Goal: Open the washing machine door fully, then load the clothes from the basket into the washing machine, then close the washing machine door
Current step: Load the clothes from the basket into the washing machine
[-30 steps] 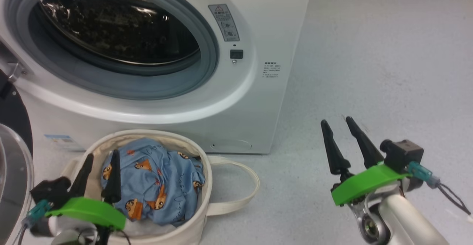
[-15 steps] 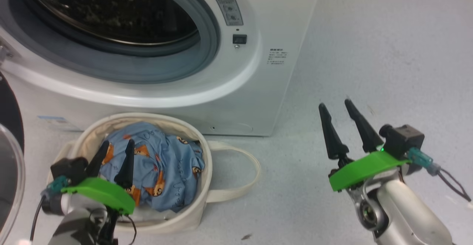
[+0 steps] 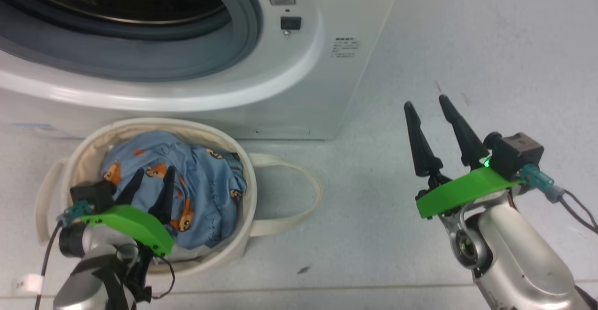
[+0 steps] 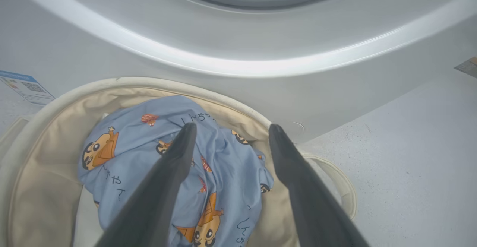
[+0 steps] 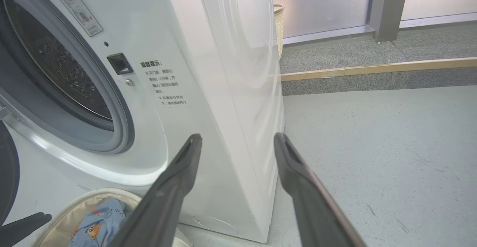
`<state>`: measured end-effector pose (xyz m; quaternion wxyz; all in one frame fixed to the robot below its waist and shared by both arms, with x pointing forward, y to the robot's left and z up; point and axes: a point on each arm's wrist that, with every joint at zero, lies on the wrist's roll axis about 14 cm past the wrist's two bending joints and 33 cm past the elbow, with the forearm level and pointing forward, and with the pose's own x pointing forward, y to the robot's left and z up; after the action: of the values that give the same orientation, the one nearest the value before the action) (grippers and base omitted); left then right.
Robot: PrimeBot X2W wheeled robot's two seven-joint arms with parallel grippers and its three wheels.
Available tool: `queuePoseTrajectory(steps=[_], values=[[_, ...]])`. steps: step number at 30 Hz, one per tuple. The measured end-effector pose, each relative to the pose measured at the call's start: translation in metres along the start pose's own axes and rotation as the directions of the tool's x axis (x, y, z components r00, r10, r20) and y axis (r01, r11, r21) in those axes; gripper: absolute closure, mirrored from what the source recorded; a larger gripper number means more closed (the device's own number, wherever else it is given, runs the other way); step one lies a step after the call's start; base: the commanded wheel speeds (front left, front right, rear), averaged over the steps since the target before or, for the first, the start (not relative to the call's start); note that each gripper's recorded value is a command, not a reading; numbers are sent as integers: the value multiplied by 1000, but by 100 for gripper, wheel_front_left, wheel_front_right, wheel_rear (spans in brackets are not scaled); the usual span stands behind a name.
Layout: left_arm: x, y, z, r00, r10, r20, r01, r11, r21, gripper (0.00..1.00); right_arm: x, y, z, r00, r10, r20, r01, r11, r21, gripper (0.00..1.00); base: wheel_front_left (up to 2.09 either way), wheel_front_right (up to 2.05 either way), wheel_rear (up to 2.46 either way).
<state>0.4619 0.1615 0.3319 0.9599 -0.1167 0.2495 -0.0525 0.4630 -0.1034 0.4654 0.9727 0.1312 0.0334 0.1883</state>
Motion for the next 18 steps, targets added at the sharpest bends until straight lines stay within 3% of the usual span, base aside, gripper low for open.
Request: queuePoseTrajectory(steps=[18], values=[[43, 15, -70, 973, 42, -226, -54, 997, -48, 0, 24, -30, -23, 999, -28, -26, 28, 999, -21, 0, 0, 0, 0]])
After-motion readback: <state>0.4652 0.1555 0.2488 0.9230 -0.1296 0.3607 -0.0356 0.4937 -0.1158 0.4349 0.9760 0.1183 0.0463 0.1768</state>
